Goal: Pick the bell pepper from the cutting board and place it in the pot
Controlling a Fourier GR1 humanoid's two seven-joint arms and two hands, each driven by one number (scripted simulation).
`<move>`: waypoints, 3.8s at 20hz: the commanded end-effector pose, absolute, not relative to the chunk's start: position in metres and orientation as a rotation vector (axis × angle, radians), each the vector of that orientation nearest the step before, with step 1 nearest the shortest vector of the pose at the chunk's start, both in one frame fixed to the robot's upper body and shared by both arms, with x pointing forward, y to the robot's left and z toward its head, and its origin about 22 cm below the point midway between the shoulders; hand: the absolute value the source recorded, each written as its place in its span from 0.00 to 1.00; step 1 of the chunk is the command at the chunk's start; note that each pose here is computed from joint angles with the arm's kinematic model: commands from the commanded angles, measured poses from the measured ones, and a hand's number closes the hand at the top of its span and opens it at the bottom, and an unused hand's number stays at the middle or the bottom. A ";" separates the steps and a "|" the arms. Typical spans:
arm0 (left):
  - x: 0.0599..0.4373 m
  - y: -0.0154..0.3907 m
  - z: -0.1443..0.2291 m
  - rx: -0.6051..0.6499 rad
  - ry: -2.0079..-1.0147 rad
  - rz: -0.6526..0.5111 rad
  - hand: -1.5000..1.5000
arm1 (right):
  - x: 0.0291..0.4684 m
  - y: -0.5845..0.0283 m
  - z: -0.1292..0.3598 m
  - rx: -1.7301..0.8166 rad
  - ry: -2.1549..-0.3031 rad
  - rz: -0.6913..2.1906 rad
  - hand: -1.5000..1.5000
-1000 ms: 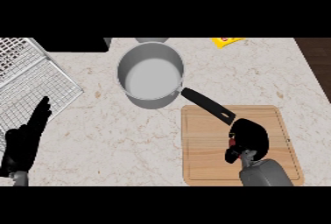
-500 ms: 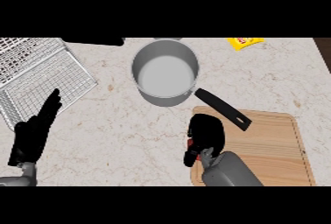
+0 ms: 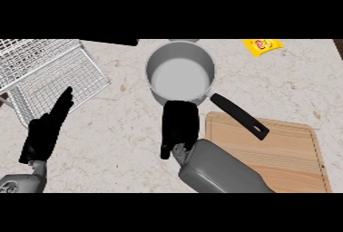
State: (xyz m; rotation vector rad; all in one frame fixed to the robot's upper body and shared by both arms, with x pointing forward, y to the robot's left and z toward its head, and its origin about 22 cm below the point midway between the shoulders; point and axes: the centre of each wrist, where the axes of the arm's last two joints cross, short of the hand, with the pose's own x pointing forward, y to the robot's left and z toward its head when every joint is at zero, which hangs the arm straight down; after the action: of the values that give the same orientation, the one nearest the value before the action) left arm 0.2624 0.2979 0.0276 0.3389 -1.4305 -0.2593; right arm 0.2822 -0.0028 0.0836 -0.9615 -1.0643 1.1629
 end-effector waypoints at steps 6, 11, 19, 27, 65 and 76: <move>0.264 0.294 0.020 0.340 -1.403 -0.240 0.50 | 0.294 0.047 0.162 -1.417 -1.273 0.828 1.00; 0.262 0.297 0.022 0.352 -1.418 -0.250 0.50 | 0.296 0.053 0.188 -1.366 -1.353 0.662 1.00; 0.257 0.308 0.014 0.373 -1.404 -0.210 0.50 | 0.311 0.056 0.212 -1.353 -1.418 0.511 1.00; 0.251 0.317 0.023 0.411 -1.406 -0.205 0.50 | 0.351 0.045 0.222 -1.346 -1.420 0.475 1.00; 0.257 0.313 0.025 0.385 -1.413 -0.195 0.50 | 0.439 -0.041 0.159 -0.972 -1.783 -0.085 0.00; 0.233 0.342 0.018 0.446 -1.373 -0.140 0.50 | 0.411 -0.060 0.132 -0.660 -1.789 -0.091 0.00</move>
State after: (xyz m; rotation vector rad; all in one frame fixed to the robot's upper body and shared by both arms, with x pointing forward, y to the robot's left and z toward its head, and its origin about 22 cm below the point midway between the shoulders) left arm 0.2397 0.3261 0.0173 0.4155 -1.3943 -0.1713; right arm 0.4240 -0.0477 0.1425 -0.7535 -1.7644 -0.0696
